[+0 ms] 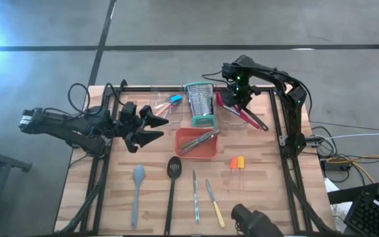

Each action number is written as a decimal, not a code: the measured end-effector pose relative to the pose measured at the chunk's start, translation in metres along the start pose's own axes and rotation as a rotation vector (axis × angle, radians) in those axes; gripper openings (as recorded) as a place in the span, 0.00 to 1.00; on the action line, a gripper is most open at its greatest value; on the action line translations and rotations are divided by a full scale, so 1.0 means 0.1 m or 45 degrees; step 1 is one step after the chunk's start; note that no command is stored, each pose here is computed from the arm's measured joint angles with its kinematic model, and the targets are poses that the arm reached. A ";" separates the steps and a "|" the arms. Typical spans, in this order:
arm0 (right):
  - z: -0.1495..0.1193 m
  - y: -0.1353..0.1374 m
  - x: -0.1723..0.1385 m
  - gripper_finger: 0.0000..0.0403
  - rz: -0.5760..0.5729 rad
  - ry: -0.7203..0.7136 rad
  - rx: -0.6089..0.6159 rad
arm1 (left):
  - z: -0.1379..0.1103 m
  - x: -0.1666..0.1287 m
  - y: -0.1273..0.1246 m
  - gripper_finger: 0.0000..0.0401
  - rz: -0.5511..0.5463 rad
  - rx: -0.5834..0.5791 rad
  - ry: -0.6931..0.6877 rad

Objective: Pick & Place Kitchen Items
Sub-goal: Put the black serving spoon into the right transparent bin, then put the yellow knife into the orange bin

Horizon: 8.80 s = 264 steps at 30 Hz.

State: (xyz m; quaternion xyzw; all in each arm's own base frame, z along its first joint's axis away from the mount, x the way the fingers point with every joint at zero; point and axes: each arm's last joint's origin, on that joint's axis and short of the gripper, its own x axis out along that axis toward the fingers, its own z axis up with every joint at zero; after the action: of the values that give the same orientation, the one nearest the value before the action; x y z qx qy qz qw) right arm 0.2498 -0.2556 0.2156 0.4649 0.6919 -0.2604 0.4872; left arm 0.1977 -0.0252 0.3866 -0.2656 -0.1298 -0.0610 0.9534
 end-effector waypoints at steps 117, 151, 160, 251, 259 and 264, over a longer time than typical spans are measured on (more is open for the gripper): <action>-3.50 2.28 1.44 0.50 0.501 -0.888 -0.193 | -0.22 0.01 0.14 0.75 0.183 0.158 0.254; -3.60 3.24 2.64 0.50 -0.070 -0.600 -0.170 | -0.24 0.00 0.15 0.75 0.218 0.028 0.266; -3.79 3.20 2.75 0.50 -0.023 -0.566 -0.108 | -0.25 0.00 0.15 0.75 0.223 0.006 0.275; -3.91 2.17 -0.37 0.10 0.520 -1.801 -0.566 | -0.47 0.46 0.40 0.75 0.077 0.053 -0.018; -3.86 2.26 -0.47 0.10 0.613 -1.805 -0.637 | -0.36 0.50 0.33 0.75 -0.053 0.106 -0.014; -3.87 2.36 -0.57 0.10 0.749 -1.838 -0.752 | -0.30 0.51 0.28 0.75 -0.151 0.119 -0.045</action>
State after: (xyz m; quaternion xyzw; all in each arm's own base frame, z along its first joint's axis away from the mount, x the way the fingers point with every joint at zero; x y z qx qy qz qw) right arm 0.2992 0.1391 0.4404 0.1984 0.0997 -0.1644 0.9611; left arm 0.2586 -0.0194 0.3625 -0.2138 -0.1650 -0.1065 0.9569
